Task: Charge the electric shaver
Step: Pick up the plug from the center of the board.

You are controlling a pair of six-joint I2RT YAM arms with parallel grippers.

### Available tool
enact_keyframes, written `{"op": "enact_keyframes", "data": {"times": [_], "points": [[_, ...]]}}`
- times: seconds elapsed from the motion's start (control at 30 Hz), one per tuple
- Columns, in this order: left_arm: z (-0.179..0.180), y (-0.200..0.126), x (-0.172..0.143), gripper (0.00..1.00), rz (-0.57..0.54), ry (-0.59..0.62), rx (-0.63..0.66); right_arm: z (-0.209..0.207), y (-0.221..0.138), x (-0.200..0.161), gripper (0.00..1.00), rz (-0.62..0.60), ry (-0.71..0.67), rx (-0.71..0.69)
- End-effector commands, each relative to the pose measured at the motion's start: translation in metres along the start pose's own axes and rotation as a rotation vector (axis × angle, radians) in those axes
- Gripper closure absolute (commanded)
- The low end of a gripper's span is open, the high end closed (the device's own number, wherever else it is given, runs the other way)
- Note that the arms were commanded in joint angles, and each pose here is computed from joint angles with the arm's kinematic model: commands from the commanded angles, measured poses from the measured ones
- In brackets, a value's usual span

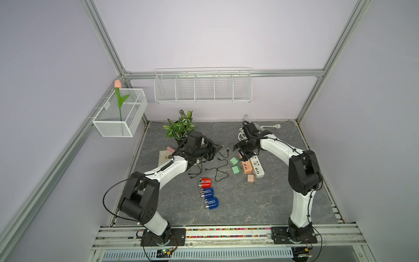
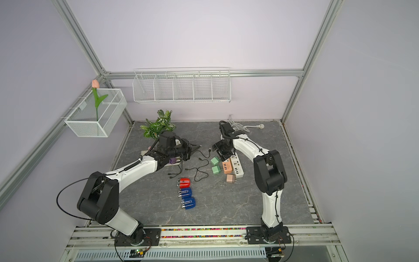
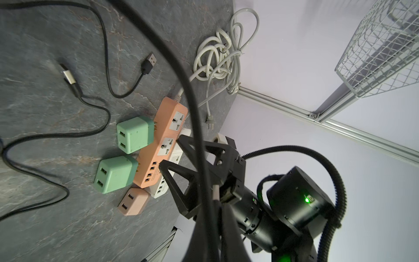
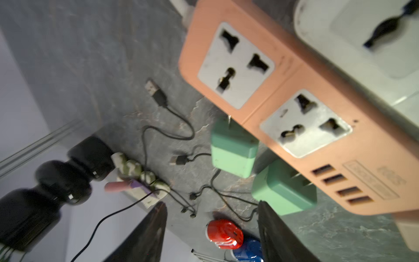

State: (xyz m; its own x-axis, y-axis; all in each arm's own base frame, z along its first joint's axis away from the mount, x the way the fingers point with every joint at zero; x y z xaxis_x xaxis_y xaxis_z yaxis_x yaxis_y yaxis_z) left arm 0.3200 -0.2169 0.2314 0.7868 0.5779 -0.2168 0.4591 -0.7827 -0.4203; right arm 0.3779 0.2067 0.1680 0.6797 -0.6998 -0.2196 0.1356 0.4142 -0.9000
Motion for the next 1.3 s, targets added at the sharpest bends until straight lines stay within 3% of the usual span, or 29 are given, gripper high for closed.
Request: {"op": "enact_keyframes", "data": {"times": [0.0,0.3,0.6,0.77,0.83,0.93,1.1,1.27], "points": [[0.004,-0.010,-0.001,1.00,0.007,0.007,0.022,-0.006,0.010,0.001,0.33,-0.020,0.017,-0.104],[0.008,-0.027,0.000,1.00,-0.002,0.008,0.031,0.006,0.038,0.006,0.32,-0.060,0.004,-0.201],[0.010,-0.039,0.005,1.00,-0.016,0.005,0.031,-0.003,0.057,-0.002,0.40,-0.062,0.028,-0.300],[0.009,-0.041,0.005,1.00,-0.015,0.008,0.025,-0.003,0.062,-0.001,0.57,-0.062,0.020,-0.310],[0.008,-0.042,0.006,1.00,-0.015,0.010,0.021,0.003,0.055,-0.001,0.70,-0.054,0.004,-0.266],[0.005,-0.043,0.006,1.00,-0.009,0.014,0.006,0.022,0.032,-0.006,0.80,-0.074,-0.049,-0.139],[-0.004,-0.041,0.006,1.00,0.002,0.025,-0.037,0.037,-0.016,-0.017,0.83,-0.008,-0.076,0.143],[-0.011,-0.031,0.008,1.00,0.017,0.020,-0.124,0.037,-0.037,-0.028,0.83,0.066,0.046,0.588]]}}
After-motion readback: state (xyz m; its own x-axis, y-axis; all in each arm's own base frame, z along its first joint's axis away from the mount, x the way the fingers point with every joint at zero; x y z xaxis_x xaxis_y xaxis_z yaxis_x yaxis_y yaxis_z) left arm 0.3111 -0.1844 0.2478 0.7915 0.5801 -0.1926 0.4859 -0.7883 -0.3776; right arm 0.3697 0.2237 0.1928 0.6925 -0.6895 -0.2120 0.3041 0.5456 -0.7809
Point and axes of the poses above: each gripper's point midway between its finger pads, its own y axis out along the fingers, its own z axis along the line the jaws close on, x = y × z, the point moved 10 cm from there along -y, back along the fingers
